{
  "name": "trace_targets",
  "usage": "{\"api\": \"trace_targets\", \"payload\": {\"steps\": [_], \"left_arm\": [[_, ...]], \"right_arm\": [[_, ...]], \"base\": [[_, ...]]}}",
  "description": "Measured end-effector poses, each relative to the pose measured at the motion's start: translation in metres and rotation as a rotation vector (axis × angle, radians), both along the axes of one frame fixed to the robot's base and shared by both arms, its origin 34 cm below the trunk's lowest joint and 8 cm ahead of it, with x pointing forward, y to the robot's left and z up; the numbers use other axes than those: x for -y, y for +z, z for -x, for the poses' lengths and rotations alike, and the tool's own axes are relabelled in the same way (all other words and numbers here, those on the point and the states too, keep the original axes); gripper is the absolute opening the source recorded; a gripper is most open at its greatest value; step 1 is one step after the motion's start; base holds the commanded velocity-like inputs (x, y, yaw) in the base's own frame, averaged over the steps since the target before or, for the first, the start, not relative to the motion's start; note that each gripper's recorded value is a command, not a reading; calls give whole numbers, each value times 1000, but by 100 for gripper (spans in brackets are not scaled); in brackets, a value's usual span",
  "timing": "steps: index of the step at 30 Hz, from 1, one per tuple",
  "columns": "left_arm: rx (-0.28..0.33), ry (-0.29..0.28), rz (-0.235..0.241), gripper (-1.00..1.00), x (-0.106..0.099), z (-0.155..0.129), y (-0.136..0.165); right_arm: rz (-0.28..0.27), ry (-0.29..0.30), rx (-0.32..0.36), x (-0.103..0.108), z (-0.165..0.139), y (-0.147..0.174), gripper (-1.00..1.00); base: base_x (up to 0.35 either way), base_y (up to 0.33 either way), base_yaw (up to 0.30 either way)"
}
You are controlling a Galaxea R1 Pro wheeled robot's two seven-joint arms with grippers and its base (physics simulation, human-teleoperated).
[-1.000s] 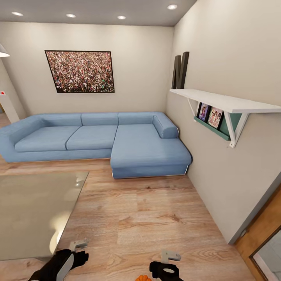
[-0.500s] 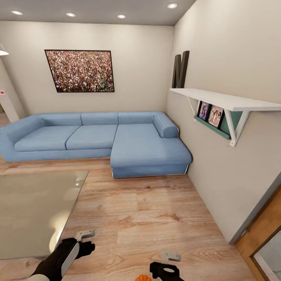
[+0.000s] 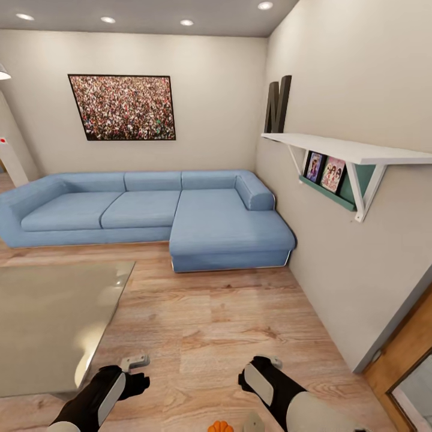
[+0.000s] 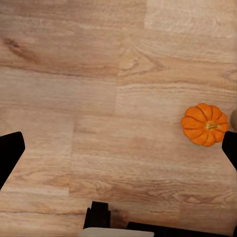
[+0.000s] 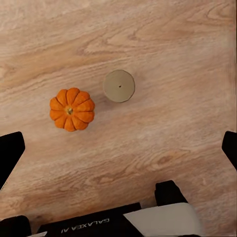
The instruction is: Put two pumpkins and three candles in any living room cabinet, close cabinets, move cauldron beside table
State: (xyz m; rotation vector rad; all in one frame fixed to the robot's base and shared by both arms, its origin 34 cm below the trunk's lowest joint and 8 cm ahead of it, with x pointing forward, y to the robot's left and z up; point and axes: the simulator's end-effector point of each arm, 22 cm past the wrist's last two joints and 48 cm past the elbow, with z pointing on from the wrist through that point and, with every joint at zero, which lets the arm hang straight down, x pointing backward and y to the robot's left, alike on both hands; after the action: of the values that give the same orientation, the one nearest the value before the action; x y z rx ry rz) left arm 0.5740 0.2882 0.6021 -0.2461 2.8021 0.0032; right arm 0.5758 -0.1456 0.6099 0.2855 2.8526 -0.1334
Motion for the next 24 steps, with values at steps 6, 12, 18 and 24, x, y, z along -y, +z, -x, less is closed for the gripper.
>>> {"api": "trace_targets", "payload": {"steps": [6, 12, 18, 24], "left_arm": [[-12, -3, 7, 100, 4, 2, -3], [-29, -7, 14, 100, 8, 6, -10], [-32, -14, 19, 100, 7, 0, -10], [-26, 7, 135, 100, 7, -7, -7]], "right_arm": [[10, -31, -3, 16, -3, -2, 100], [17, -39, -2, 23, -4, -9, 100], [20, -41, -1, 25, -4, -18, 100], [18, -40, -1, 24, -4, -28, 100]], "base": [[0, 0, 0], [0, 0, 0], [0, 0, 0], [0, 0, 0]]}}
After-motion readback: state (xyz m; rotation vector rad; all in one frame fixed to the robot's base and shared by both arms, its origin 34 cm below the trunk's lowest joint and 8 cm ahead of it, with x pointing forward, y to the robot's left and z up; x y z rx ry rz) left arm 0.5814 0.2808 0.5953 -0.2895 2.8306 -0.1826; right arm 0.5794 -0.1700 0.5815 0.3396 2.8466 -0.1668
